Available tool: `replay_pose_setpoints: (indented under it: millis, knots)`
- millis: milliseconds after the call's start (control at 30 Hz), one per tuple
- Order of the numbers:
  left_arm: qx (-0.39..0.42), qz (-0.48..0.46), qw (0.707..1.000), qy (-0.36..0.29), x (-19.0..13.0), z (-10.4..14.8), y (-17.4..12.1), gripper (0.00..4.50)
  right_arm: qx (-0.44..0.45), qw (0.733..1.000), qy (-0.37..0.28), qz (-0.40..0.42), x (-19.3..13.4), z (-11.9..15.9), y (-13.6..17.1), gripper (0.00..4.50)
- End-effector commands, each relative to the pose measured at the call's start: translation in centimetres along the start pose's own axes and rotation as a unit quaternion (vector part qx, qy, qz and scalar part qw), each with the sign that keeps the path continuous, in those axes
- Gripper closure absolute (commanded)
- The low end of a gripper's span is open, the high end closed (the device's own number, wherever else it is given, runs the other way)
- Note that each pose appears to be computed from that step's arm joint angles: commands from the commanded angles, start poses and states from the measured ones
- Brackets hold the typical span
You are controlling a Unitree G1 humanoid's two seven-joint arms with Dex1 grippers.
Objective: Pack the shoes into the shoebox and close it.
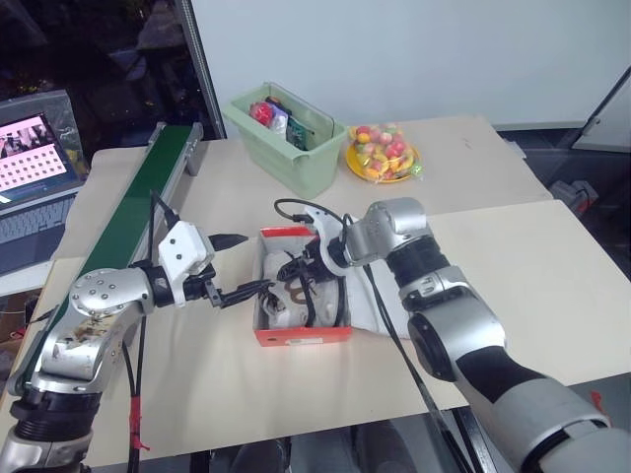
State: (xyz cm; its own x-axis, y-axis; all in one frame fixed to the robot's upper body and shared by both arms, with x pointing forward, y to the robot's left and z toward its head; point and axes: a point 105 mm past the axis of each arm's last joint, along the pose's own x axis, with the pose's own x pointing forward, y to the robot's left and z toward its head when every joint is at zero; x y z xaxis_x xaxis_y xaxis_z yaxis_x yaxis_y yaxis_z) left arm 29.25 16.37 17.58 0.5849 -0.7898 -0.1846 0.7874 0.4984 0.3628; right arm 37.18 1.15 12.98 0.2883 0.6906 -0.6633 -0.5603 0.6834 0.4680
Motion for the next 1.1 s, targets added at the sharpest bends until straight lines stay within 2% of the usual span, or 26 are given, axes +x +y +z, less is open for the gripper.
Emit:
replay_pose_setpoints:
  millis: [33, 267, 300, 367, 433, 567, 600, 700, 767, 833, 933, 1000, 1100]
  knots:
    - [0.012, 0.000, 1.000, -0.011, 0.1, 0.7, 0.2, 0.00, -0.028, 0.997, -0.067, 0.020, -3.3, 3.7, 1.9, 0.67]
    - [0.013, -0.003, 1.000, -0.013, 0.6, 0.7, 0.3, 0.00, -0.044, 0.988, -0.131, 0.066, -9.0, 4.0, 2.9, 0.67]
    - [0.011, -0.002, 1.000, -0.014, 0.7, 0.7, 0.4, 0.00, -0.067, 0.984, -0.145, 0.079, -10.2, 3.5, 3.1, 0.67]
    - [0.009, 0.000, 1.000, -0.017, 1.0, 0.7, 0.4, 0.00, -0.127, 0.975, -0.148, 0.107, -12.3, 0.8, 3.1, 0.67]
    - [0.007, 0.001, 1.000, -0.019, 1.1, 0.8, 0.4, 0.00, -0.145, 0.972, -0.141, 0.123, -13.2, -1.3, 2.8, 0.67]
    - [0.001, 0.003, 1.000, -0.022, 1.3, 0.6, 0.3, 0.00, -0.150, 0.974, -0.144, 0.086, -14.8, -5.1, 0.8, 1.76]
    - [-0.001, 0.003, 1.000, -0.022, 1.3, 0.6, 0.3, 0.00, -0.149, 0.974, -0.150, 0.085, -15.3, -6.2, 0.6, 2.17]
    - [-0.005, 0.000, 1.000, -0.021, 1.3, 0.4, 0.2, 0.00, -0.161, 0.971, -0.138, 0.110, -16.5, -10.9, 1.4, 3.12]
    - [-0.004, -0.005, 1.000, -0.021, 1.4, 0.4, 0.3, 0.00, -0.164, 0.978, -0.069, 0.108, -16.0, -15.3, 1.8, 3.94]
    - [-0.002, -0.008, 1.000, -0.024, 1.6, 0.7, 0.5, 0.00, -0.152, 0.982, -0.026, 0.112, -15.3, -18.2, 2.0, 4.48]
    - [0.002, -0.015, 1.000, -0.027, 2.0, 0.8, 0.5, 0.00, -0.121, 0.991, 0.038, 0.043, -12.7, -21.7, -0.2, 4.48]
    - [0.003, -0.017, 0.999, -0.028, 2.1, 0.8, 0.5, 0.00, -0.102, 0.994, 0.039, 0.008, -11.4, -22.5, -1.6, 4.48]
    - [0.005, -0.017, 0.999, -0.028, 2.0, 0.9, 0.6, 0.00, -0.068, 0.993, 0.018, -0.098, -8.7, -22.8, -5.4, 4.48]
